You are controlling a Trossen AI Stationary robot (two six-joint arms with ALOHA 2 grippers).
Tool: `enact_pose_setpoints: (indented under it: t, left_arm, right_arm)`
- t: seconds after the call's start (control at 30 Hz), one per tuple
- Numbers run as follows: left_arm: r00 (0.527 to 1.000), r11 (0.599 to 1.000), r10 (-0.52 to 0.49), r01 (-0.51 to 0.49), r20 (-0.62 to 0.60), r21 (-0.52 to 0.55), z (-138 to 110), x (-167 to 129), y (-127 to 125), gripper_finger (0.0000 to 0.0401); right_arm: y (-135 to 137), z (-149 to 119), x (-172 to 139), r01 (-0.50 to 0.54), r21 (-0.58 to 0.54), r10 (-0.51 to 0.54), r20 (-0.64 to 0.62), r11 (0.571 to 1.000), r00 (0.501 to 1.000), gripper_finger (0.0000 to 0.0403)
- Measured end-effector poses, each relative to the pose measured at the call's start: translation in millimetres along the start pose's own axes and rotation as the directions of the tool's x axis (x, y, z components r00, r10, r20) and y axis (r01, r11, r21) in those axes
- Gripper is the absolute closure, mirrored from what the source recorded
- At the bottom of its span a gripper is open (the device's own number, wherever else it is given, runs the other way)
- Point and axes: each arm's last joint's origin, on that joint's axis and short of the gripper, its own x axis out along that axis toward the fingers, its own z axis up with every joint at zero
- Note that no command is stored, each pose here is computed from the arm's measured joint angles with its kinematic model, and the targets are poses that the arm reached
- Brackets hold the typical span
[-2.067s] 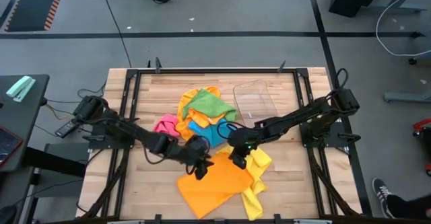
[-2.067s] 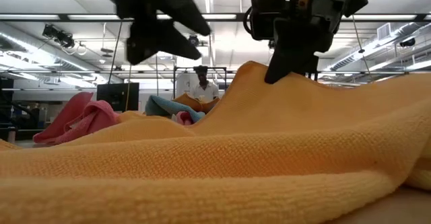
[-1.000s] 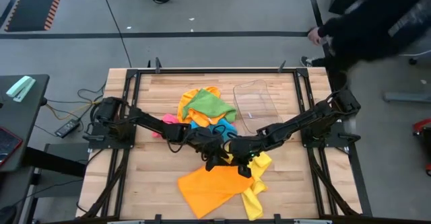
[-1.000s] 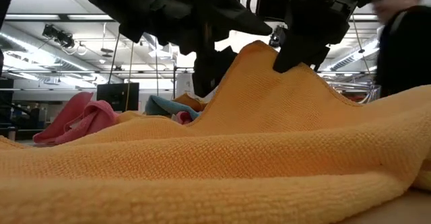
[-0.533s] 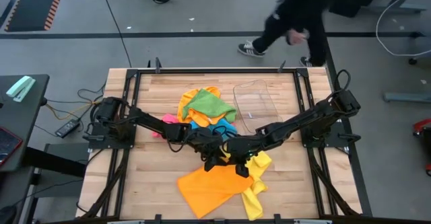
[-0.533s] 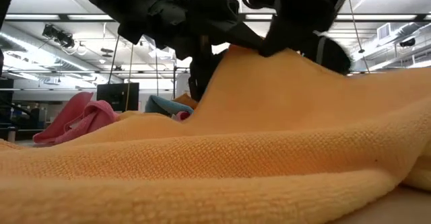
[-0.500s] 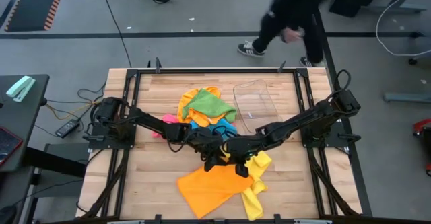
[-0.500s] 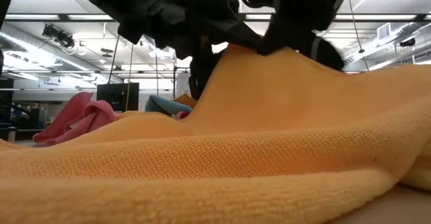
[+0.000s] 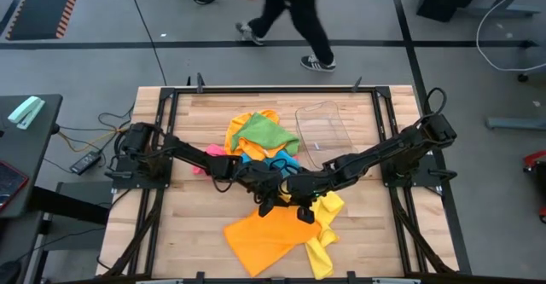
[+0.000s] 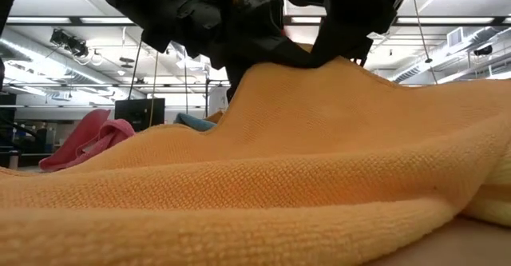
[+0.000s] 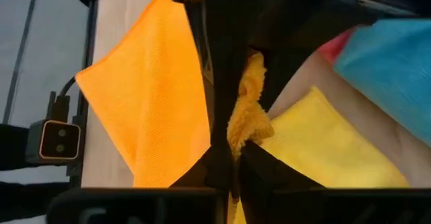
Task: Fold microfiber towels
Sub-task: Fold the bottom orange towel
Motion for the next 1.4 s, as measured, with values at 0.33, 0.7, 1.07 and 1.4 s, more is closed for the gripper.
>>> enact_pose_setpoints:
  t: [0.33, 0.7, 1.07, 1.4]
  left_arm:
    - [1.000, 1.000, 0.003, -0.003, -0.019, -0.017, 1.3, -2.7, 1.4, 0.0388]
    - [1.000, 0.999, 0.016, -0.017, -0.023, -0.030, 3.0, -4.1, 6.1, 0.0384]
    - [0.999, 0.998, 0.036, -0.037, -0.019, -0.048, 7.3, -6.8, 14.4, 0.0378]
    - [0.999, 0.999, 0.027, -0.029, -0.040, -0.034, 5.9, -6.9, 14.6, 0.0381]
  right_arm:
    - [-9.9, -14.2, 0.6, -0.023, 0.134, 0.044, -0.159, 0.991, 0.986, 0.0260]
    - [-9.7, -62.5, 18.2, -0.069, 0.287, 0.134, -0.211, 0.955, 0.968, 0.0256]
    - [0.5, -84.2, 19.6, -0.064, 0.314, 0.148, -0.251, 0.947, 0.957, 0.0337]
    - [-5.1, -76.6, 11.6, -0.004, 0.280, 0.093, -0.303, 0.960, 0.949, 0.0366]
